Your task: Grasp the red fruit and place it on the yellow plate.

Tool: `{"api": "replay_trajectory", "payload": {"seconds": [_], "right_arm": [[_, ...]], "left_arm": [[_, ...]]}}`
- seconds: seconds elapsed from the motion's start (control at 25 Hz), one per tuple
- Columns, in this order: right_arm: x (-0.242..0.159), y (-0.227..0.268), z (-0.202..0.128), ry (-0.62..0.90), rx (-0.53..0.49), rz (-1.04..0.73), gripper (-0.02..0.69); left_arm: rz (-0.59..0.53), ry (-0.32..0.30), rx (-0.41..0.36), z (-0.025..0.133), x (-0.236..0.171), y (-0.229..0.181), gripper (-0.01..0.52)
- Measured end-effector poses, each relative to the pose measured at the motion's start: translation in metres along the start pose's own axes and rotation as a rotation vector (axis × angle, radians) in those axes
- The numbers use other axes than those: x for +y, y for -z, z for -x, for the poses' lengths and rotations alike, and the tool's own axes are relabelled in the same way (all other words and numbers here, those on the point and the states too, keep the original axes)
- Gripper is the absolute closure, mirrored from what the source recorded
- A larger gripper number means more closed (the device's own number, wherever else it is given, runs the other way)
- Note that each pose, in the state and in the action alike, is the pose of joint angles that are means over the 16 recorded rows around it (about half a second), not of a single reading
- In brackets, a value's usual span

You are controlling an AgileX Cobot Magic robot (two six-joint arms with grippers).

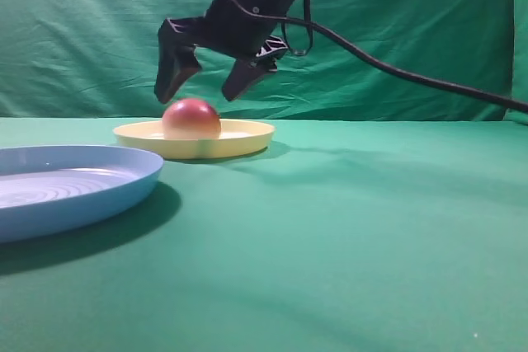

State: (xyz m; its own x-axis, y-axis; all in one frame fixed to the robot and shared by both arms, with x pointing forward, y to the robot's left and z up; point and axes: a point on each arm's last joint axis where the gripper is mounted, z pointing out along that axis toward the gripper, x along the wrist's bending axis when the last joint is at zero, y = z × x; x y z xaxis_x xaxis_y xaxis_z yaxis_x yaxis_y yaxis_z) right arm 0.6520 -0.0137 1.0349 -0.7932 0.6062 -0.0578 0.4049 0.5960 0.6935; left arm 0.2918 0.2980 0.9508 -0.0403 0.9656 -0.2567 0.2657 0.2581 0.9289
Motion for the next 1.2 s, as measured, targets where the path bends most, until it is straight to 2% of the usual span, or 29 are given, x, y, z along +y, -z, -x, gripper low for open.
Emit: {"api": "replay_trajectory", "payload": {"seconds": [0.2,0.4,0.56,0.68,0.88,1.2], "right_arm": [[0.022,0.065,0.002,0.008,-0.037,-0.035,0.309],[0.032,0.14,-0.002,-0.054,-0.101,-0.073,0.515],[0.03,0.195,-0.01,-0.127,-0.156,-0.073,0.629],[0.022,0.232,-0.018,-0.17,-0.186,-0.053,0.659],[-0.005,0.281,-0.038,-0.216,-0.205,0.02,0.665],[-0.081,0.334,-0.076,-0.23,-0.21,0.153,0.665]], "left_arm": [[0.0,0.0,0.0,0.0,0.0,0.0,0.357],[0.0,0.0,0.0,0.0,0.0,0.0,0.357],[0.0,0.0,0.0,0.0,0.0,0.0,0.357],[0.0,0.0,0.0,0.0,0.0,0.0,0.357],[0.0,0.0,0.0,0.0,0.0,0.0,0.357],[0.0,0.0,0.0,0.0,0.0,0.0,0.357]]}}
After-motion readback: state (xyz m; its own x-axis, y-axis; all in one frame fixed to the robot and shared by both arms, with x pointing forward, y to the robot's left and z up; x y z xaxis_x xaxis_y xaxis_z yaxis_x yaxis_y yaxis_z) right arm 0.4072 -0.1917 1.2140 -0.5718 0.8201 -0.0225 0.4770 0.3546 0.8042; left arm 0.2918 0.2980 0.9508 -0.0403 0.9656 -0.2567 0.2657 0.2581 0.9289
